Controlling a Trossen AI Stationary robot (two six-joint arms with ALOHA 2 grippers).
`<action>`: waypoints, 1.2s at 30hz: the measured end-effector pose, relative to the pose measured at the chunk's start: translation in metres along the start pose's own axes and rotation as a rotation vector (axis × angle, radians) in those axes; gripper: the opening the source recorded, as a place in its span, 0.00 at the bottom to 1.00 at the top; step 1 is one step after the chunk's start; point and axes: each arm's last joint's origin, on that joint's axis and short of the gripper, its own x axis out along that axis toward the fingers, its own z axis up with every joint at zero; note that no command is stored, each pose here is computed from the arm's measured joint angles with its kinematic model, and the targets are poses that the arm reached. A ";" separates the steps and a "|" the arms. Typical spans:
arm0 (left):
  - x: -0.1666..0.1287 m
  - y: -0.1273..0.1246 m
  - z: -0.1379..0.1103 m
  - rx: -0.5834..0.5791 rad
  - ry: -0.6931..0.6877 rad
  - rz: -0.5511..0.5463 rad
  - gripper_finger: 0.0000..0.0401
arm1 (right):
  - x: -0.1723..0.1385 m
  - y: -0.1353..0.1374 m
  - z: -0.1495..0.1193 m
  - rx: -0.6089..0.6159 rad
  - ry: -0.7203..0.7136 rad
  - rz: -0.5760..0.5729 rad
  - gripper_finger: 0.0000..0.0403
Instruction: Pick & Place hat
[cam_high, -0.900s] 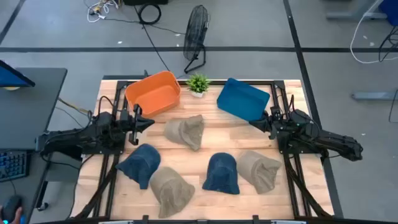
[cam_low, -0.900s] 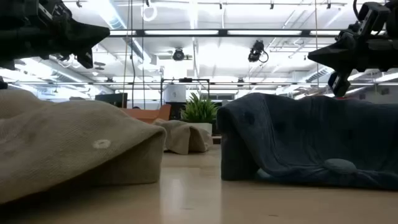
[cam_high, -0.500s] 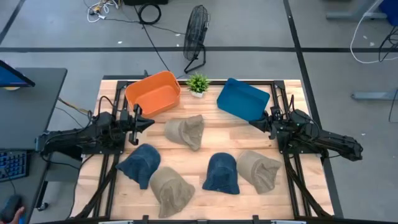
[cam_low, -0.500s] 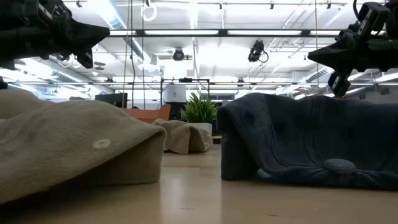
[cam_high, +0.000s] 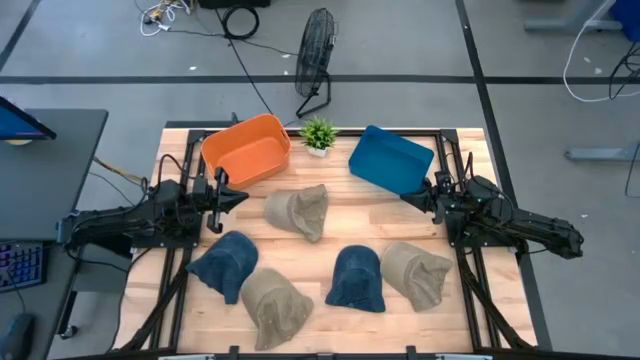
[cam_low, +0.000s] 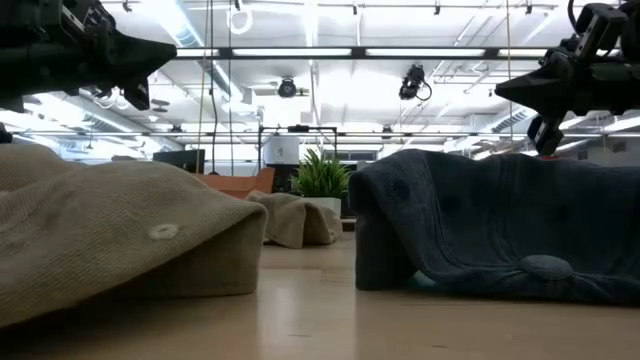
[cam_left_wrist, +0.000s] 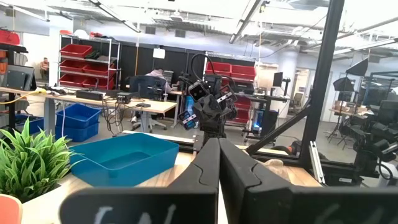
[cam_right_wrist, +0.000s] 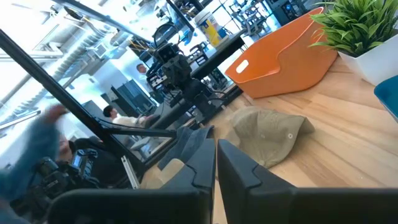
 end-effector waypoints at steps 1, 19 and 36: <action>0.000 0.000 0.000 0.000 0.000 0.000 0.01 | 0.000 0.000 0.000 0.000 0.000 0.000 0.06; 0.000 0.002 0.000 0.027 -0.011 0.068 0.01 | 0.000 0.000 0.000 0.004 0.005 0.006 0.06; 0.000 0.002 0.001 0.023 -0.020 0.067 0.01 | 0.000 0.000 0.000 -0.048 0.005 0.006 0.06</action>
